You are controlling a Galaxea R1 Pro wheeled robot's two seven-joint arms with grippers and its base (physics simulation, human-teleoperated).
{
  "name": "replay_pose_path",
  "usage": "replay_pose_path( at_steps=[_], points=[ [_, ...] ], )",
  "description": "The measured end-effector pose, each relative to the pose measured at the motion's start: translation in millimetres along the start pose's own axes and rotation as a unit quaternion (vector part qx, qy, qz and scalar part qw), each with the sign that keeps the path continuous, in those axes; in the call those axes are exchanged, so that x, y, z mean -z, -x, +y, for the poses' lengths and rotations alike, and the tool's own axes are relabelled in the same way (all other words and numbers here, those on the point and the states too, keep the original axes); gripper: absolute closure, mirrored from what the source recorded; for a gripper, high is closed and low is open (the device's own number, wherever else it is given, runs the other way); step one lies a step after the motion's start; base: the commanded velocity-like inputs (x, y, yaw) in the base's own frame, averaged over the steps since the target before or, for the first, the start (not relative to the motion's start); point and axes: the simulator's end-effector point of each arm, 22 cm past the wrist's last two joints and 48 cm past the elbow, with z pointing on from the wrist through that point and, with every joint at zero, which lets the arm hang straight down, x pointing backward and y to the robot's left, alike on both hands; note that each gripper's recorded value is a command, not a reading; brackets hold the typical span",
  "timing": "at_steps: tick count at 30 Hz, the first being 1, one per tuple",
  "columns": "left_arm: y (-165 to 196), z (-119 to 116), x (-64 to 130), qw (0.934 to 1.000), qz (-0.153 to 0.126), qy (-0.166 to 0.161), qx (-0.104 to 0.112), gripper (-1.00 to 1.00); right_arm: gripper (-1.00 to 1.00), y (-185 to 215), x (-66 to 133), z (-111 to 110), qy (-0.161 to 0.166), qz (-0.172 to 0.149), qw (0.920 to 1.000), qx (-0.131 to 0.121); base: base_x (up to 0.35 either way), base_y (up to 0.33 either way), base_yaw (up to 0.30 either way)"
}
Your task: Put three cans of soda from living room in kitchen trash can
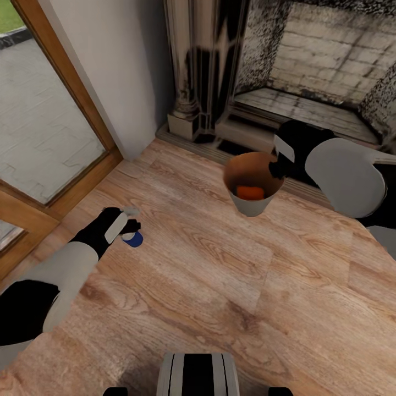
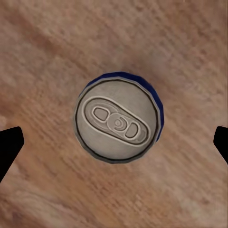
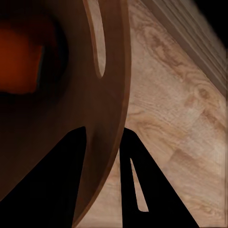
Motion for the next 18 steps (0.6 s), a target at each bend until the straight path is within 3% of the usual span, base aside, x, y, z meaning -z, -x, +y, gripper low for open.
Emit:
replay_pose_path(
  at_steps=[2, 6, 12, 18],
  points=[
    [-23.4, 1.1, -8.2, 0.9999, 0.015, 0.002, -0.003, -1.0, 1.0, 0.0, -0.6, -3.5, -0.008, 0.0, 1.0, 0.004, 0.0, 0.0, 0.0],
    [-25.2, 0.8, -8.7, 0.9999, 0.015, 0.002, -0.004, -1.0, 1.0, -0.7, -1.0, -11.6, -0.026, 0.0, 0.9996, 0.014, 0.0, 0.0, 0.0],
    [-25.4, 0.3, -8.7, 0.9999, 0.014, 0.002, -0.004, -1.0, 1.0, -1.4, -1.5, -3.4, -0.007, 0.001, 1.0, 0.004, 0.0, 0.0, 0.0],
    [-24.8, 0.3, -8.7, 0.9999, 0.013, 0.002, -0.004, -1.0, 1.0, -2.0, -2.1, -9.8, -0.021, 0.002, 0.9997, 0.012, 0.0, 0.0, 0.0]
  ],
)
